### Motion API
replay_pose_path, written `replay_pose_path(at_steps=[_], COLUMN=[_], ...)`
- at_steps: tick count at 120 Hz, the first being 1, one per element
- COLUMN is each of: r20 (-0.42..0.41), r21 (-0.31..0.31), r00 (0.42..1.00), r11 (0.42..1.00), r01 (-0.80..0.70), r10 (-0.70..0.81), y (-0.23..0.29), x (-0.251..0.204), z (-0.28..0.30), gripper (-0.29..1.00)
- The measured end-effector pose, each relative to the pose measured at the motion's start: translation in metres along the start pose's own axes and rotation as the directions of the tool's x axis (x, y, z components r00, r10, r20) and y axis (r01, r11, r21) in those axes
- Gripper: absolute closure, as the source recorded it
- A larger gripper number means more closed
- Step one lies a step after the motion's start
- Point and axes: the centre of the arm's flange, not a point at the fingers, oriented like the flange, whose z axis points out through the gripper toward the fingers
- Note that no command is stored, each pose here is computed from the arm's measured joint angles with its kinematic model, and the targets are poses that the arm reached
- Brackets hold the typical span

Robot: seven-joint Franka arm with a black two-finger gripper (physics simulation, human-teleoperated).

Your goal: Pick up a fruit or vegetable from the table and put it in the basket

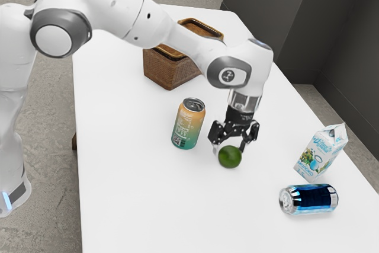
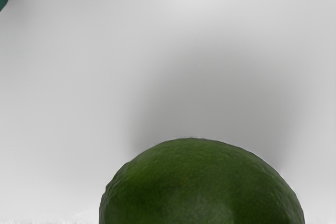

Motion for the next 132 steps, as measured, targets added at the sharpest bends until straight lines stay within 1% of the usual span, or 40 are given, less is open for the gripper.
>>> replay_pose_path(at_steps=[35, 93, 96, 104, 107, 123, 132], r20=[0.009, 0.018, 0.019, 0.02, 0.021, 0.024, 0.021], r21=[-0.008, 0.02, 0.02, 0.014, 0.011, 0.004, -0.018], r00=[1.0, 1.0, 1.0, 1.0, 1.0, 1.0, 1.0], r11=[1.0, 1.0, 1.0, 1.0, 1.0, 1.0, 1.0], r01=[-0.007, 0.0, 0.0, 0.001, 0.001, 0.004, -0.005], r10=[0.007, 0.0, 0.0, -0.001, -0.001, -0.004, 0.005], y=[0.003, 0.011, 0.011, 0.011, 0.011, 0.011, 0.008], x=[0.0, 0.003, 0.003, 0.003, 0.002, 0.003, 0.0], z=[0.005, 0.033, 0.034, 0.031, 0.029, 0.025, 0.01], gripper=[0.0, 0.0, 0.02, 0.17, 0.2, 0.28, 0.31])
